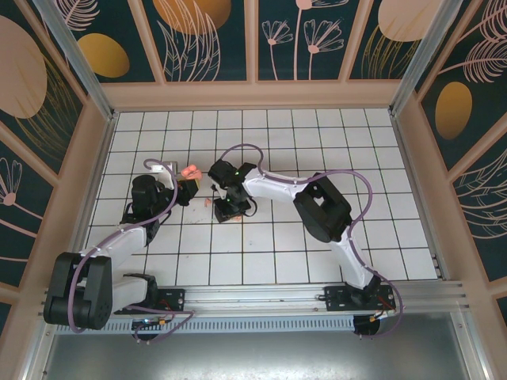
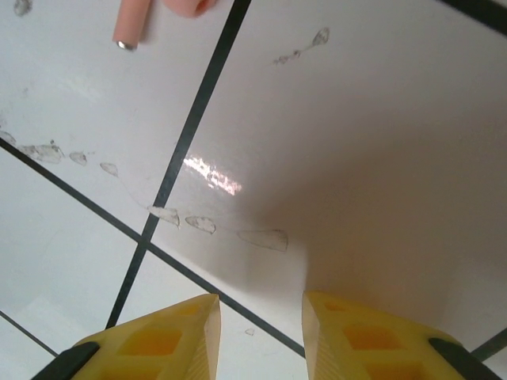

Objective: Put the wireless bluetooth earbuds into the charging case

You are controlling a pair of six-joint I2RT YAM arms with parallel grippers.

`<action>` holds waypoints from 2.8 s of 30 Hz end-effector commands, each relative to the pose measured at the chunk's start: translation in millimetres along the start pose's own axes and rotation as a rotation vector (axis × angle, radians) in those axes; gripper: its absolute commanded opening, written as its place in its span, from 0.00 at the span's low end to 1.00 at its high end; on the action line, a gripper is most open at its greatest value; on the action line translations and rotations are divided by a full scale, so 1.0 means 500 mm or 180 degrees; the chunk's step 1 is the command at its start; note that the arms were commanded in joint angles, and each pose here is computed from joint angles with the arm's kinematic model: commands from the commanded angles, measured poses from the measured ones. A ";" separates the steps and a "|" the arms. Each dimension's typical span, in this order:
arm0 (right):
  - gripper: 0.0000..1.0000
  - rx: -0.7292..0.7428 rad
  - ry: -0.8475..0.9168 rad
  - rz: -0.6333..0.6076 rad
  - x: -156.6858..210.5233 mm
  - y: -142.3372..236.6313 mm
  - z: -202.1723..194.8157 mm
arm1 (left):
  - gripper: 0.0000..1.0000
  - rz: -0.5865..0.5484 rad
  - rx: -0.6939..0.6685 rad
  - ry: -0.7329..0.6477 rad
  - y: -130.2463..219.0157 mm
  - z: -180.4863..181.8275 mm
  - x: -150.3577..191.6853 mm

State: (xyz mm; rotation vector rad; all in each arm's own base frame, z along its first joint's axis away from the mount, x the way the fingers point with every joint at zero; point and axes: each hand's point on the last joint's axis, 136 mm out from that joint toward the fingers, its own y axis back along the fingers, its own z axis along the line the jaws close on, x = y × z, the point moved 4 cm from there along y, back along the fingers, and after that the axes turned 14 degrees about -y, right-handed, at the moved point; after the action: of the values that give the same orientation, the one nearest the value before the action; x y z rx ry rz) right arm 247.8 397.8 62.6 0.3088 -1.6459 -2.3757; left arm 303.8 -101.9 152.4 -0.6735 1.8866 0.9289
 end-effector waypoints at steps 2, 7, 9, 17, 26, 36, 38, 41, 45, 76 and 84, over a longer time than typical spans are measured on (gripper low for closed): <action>0.32 0.0114 0.0137 0.0141 0.043 0.009 -0.004 | 0.21 -0.0101 0.0005 -0.0069 0.001 -0.001 -0.028; 0.31 0.0170 0.0193 0.0232 0.070 0.006 -0.011 | 0.21 -0.0098 0.0004 -0.0069 0.001 -0.001 -0.027; 0.31 0.0178 0.0228 0.0218 0.075 0.010 -0.010 | 0.21 -0.0098 0.0003 -0.0068 0.001 -0.001 -0.027; 0.31 0.0219 0.0239 0.0254 0.104 0.032 -0.022 | 0.21 -0.0092 0.0000 -0.0073 0.002 -0.001 -0.027; 0.37 -0.0070 -0.0321 -0.0069 0.118 0.119 -0.015 | 0.20 -0.0086 0.0002 -0.0070 0.002 -0.001 -0.026; 0.37 -0.0045 -0.1398 -0.0231 0.144 0.120 -0.110 | 0.21 -0.0114 0.0033 -0.0057 0.002 -0.003 -0.028; 0.37 -0.0084 -0.1433 -0.0220 0.138 0.112 -0.109 | 0.21 -0.0117 0.0030 -0.0059 0.003 -0.004 -0.028; 0.37 -0.0121 -0.1430 -0.0200 0.129 0.095 -0.104 | 0.20 -0.0116 0.0017 -0.0068 0.003 -0.003 -0.028; 0.35 -0.0111 -0.1368 -0.0197 0.114 0.077 -0.099 | 0.21 -0.0118 0.0007 -0.0073 0.004 -0.002 -0.029; 0.41 0.0481 -0.0979 -0.0295 0.074 0.074 -0.086 | 0.20 -0.0110 -0.0019 -0.0098 0.006 -0.002 -0.032; 0.41 0.0641 -0.0767 -0.0209 0.079 0.066 -0.076 | 0.20 -0.0113 -0.0029 -0.0098 0.007 -0.001 -0.032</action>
State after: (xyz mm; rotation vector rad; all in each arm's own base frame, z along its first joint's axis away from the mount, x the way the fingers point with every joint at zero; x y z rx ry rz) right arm 226.2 346.1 84.6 0.0778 -1.9434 -2.4759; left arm 302.8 -101.8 152.6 -0.6710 1.8910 0.9331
